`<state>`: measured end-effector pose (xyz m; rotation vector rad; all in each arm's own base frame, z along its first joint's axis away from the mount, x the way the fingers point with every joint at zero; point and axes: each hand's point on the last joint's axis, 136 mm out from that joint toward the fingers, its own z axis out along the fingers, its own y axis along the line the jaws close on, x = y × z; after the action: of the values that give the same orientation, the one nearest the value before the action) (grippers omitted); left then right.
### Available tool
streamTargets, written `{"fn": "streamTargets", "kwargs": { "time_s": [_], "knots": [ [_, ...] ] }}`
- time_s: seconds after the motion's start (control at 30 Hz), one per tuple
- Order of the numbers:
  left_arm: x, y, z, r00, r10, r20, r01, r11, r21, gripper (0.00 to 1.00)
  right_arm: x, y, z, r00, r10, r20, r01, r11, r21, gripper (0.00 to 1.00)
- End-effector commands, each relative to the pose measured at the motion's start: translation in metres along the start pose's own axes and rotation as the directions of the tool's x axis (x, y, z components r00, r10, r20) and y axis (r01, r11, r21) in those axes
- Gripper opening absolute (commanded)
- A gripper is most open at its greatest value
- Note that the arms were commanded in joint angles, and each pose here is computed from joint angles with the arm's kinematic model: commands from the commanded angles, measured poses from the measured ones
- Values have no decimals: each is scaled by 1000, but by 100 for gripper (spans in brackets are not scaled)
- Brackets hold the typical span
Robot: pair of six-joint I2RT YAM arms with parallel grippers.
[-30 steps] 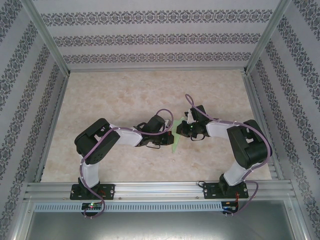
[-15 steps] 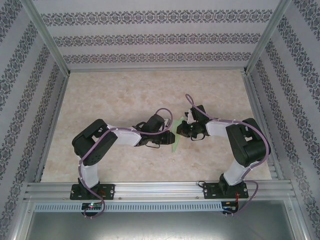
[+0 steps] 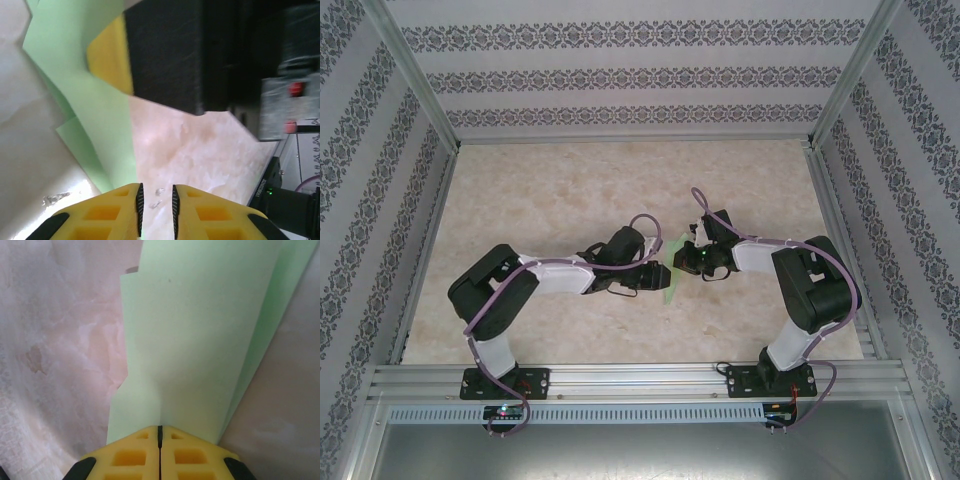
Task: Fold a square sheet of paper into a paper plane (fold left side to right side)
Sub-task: Fold the wing for the fifth time at the center of the table.
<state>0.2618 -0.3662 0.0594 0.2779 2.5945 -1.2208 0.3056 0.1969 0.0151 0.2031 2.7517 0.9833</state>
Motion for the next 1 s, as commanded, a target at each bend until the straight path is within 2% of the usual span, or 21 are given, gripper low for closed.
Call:
{"fn": "streamTargets", "kwargs": {
  "time_s": [0.0, 0.3, 0.97],
  "knots": [
    [-4, -16, 7, 1000, 11, -7, -11, 998, 69, 25, 18, -26, 6, 998, 37, -58, -32, 996, 84, 7],
    [3, -20, 21, 999, 1, -44, 5, 991, 131, 23, 20, -26, 8, 997, 33, -69, -27, 996, 86, 7],
    [17, -17, 38, 994, -12, -113, 28, 990, 137, 22, 23, -30, 12, 995, 50, -89, -41, 994, 98, 7]
  ]
}}
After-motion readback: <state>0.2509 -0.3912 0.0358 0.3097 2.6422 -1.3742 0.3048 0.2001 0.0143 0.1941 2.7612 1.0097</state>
